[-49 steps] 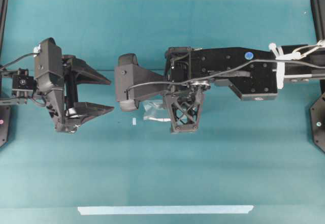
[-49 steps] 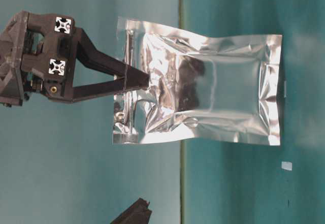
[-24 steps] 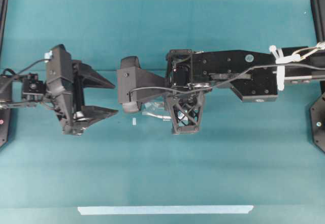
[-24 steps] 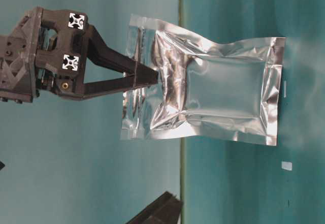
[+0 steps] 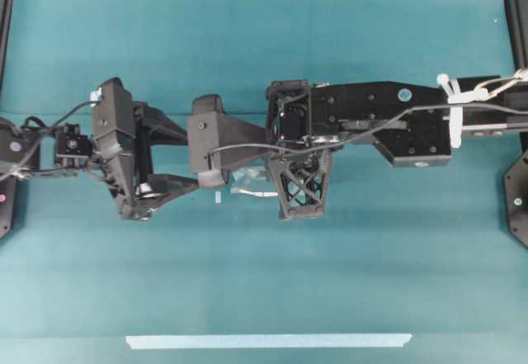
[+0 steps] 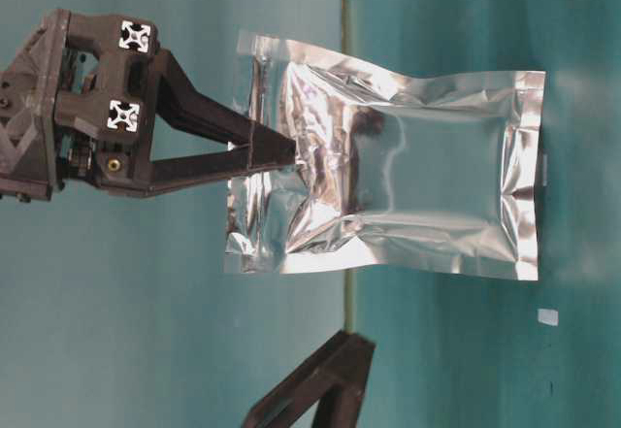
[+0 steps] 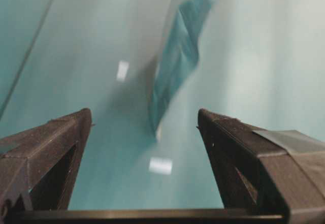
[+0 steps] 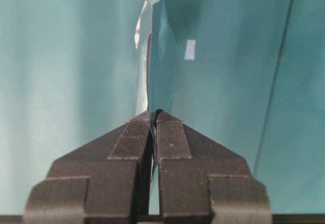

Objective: Hand over the silver zip bag and make it stand upright.
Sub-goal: 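Move the left gripper to the bag's lower edge and close on it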

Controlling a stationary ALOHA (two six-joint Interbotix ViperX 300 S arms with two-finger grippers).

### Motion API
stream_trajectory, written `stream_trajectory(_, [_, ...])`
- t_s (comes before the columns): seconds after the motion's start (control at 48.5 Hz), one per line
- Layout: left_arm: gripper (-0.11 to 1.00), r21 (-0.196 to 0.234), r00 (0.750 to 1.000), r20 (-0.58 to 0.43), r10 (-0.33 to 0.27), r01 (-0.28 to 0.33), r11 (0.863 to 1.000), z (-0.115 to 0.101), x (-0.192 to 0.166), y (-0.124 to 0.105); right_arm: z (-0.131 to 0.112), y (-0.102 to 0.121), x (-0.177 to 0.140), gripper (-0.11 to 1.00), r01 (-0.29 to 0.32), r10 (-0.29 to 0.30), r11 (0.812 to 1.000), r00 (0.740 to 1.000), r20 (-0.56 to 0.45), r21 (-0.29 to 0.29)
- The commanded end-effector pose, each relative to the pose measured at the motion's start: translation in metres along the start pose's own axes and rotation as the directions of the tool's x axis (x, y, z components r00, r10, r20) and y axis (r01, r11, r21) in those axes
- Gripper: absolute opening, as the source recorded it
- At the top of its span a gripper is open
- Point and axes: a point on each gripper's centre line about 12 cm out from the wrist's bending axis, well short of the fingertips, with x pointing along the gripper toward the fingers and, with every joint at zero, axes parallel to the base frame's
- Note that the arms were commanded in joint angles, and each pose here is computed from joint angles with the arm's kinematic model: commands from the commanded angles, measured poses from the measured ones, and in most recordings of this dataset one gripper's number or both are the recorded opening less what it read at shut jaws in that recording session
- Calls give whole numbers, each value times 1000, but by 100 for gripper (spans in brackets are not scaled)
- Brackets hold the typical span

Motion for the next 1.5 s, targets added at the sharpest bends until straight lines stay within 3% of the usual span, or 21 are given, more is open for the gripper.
stream_trajectory(0.0, [92,-5,999,50,-8,9,1000,4,8,0,4,2,-12,1,5,-4,1000,999,35,-15])
stream_trajectory(0.227, [92,-37,992,120,-23,28,999,6,29,-1,4,1,-12,1,5,-4,1000,999,34,-9])
stream_trajectory(0.412, [92,-33,994,101,-52,55,998,-1,34,-11,4,1,-12,1,5,-4,1000,999,34,-9])
stream_trajectory(0.659, [92,-61,993,71,-90,94,994,-12,34,-25,3,1,-12,1,4,-4,1000,999,32,-6])
stream_trajectory(1.236, [92,-63,996,59,-68,72,995,-24,74,-18,2,2,-11,1,4,-4,1000,1000,28,-2])
stream_trajectory(1.483, [92,-65,994,91,-55,61,996,-18,96,-12,2,2,-11,1,2,-2,1000,1000,26,0])
